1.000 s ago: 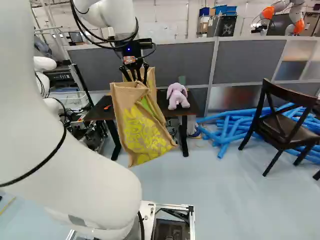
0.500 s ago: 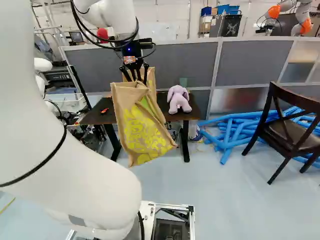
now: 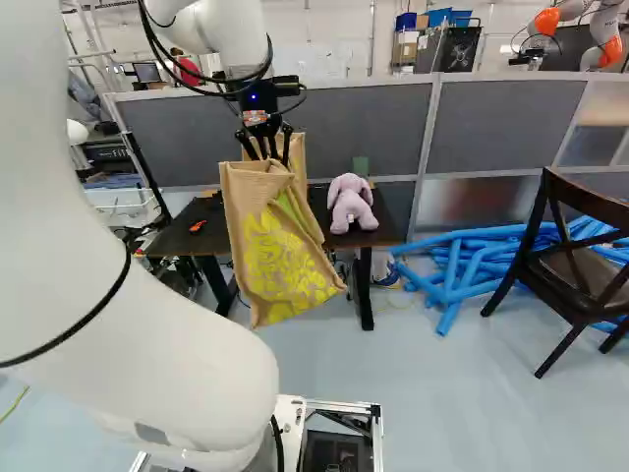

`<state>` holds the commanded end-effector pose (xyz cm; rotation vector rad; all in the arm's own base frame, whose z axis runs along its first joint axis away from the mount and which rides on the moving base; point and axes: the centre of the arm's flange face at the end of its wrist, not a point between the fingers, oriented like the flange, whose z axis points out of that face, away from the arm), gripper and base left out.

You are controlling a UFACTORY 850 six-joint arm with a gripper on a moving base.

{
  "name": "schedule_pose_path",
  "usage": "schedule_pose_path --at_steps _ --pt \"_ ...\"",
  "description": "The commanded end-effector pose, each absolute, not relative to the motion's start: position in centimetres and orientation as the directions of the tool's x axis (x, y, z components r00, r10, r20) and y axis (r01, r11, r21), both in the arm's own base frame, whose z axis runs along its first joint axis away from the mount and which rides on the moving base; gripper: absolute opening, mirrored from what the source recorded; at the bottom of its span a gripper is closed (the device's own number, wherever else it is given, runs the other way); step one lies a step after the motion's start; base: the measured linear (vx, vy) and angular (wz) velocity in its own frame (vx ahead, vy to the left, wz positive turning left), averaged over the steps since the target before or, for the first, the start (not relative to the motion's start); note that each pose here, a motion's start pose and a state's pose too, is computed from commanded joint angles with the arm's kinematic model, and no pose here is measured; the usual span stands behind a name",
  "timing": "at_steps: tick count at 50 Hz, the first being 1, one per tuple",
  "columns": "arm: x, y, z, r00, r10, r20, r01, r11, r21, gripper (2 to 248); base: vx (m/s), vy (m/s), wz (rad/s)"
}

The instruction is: Pick up the bag on the ground and place it on the table

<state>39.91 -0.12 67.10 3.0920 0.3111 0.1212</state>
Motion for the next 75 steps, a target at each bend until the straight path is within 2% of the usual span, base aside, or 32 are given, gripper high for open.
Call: schedule_pose_path --at_steps 61,75 --pt "39.91 -0.12 67.10 0.977 0.200 0.074 0.198 -0.979 0.039 22 0.174 0.056 -0.019" --pt "39.91 -0.12 67.10 0.977 0.200 0.074 0.198 -0.979 0.039 22 0.092 0.051 -0.017"
